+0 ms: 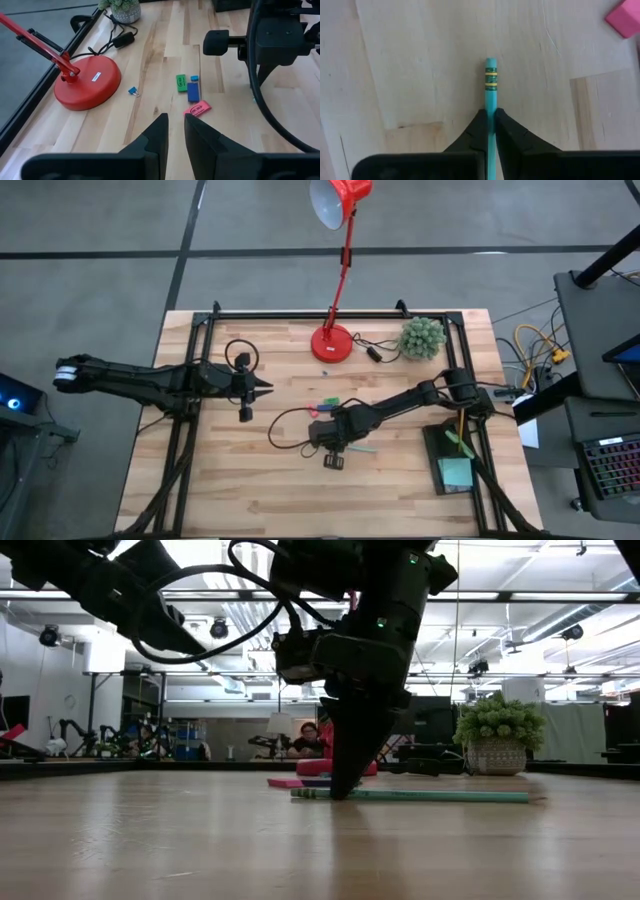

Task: Pick and place office supplies into organizer
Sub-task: Put the blue pencil into the black desk organizer

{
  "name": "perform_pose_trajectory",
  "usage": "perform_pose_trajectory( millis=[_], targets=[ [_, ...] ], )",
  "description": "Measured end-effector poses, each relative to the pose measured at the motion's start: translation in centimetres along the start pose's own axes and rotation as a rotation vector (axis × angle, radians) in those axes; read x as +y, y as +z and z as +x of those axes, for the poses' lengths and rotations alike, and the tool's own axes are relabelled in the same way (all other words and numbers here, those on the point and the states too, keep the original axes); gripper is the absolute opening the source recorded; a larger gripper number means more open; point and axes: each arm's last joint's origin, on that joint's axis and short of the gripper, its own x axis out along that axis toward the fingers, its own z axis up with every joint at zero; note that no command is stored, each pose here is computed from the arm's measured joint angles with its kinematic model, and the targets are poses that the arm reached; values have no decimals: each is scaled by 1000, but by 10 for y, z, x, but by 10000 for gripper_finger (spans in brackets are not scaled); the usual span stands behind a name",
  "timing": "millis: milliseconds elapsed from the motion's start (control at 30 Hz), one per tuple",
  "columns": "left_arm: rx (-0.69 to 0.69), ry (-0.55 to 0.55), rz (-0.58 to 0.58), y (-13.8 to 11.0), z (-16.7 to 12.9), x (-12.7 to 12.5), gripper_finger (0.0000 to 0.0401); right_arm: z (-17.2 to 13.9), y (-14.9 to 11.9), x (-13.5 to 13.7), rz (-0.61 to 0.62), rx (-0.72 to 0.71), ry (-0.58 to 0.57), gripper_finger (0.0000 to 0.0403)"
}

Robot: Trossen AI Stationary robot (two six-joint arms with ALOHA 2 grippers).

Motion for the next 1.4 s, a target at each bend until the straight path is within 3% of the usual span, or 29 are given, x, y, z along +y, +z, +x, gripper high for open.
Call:
perform_pose_trajectory(
  millis=[467,733,900,1133,1400],
  targets=[
    [-5,-2,-1,0,-1,0,48,-33,11,8,6,2,23,10],
    [-7,-2,-1,1,-1,0,48,-60,17,19,39,0,-40,10],
    [-7,-3,-1,0,-2,0,47,-100,18,26,54,-33,-198,10],
    [-7,-6,-1,0,-1,0,48,-181,17,40,83,-246,-261,10],
    [-9,-5,-1,1,-1,0,48,-261,-27,55,128,-530,-303,11]
  ],
)
